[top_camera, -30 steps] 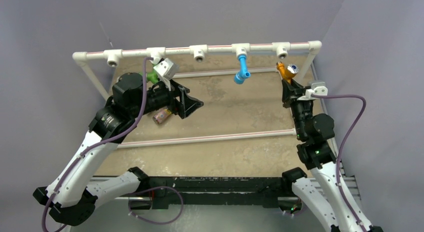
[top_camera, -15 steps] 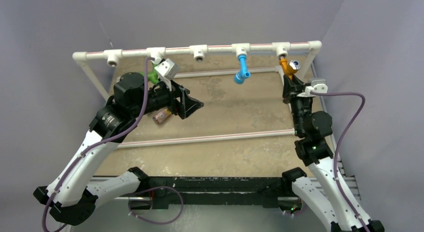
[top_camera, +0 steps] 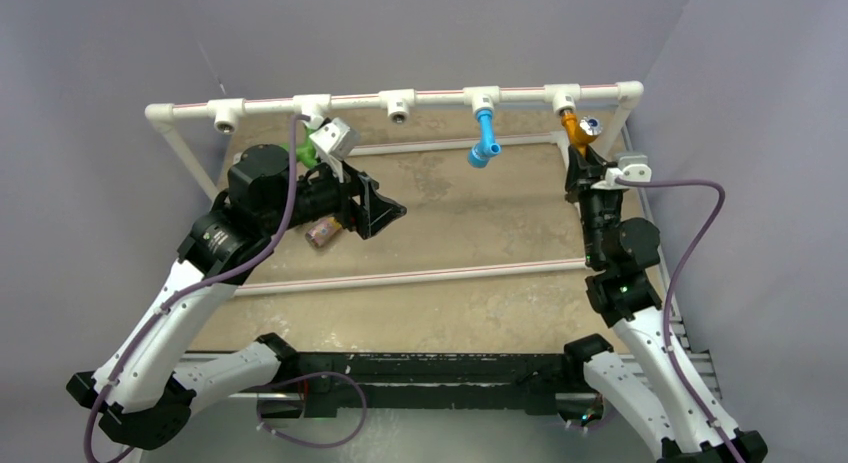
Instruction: Install the water faucets
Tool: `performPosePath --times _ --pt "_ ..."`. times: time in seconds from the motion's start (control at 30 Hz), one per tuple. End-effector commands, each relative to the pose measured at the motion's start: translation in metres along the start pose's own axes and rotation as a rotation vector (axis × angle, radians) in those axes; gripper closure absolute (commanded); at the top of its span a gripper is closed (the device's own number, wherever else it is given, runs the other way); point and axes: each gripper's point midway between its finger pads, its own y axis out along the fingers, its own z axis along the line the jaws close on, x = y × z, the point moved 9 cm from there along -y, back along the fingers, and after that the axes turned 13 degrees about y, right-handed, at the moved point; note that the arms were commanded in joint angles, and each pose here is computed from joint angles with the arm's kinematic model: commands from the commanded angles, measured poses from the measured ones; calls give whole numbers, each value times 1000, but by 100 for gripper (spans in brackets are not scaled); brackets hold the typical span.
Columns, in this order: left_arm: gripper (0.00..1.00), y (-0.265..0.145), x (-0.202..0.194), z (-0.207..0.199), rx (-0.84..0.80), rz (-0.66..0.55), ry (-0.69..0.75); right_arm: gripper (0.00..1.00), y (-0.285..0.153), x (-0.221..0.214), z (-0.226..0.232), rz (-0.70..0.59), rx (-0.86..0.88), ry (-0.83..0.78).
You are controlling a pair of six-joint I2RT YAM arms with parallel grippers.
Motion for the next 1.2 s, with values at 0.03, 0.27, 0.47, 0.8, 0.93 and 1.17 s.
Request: performPosePath --times 0.03,0.27,0.47,0.8,0.93,1.17 --pt "25 -3 14 -2 -2 -46 26 100 3 17 0 -94 -11 1" --pt "25 -3 15 -2 -6 -53 24 100 6 15 2 -83 8 5" --pt "25 1 30 -5 -48 -86 26 100 9 15 4 -82 19 3" --pt "30 39 86 23 96 -258 132 100 10 14 4 -77 22 3" --pt "33 68 110 44 190 -335 211 100 12 13 4 -80 17 -12" --pt "39 117 121 87 428 -362 321 100 16 11 3 -75 20 -56"
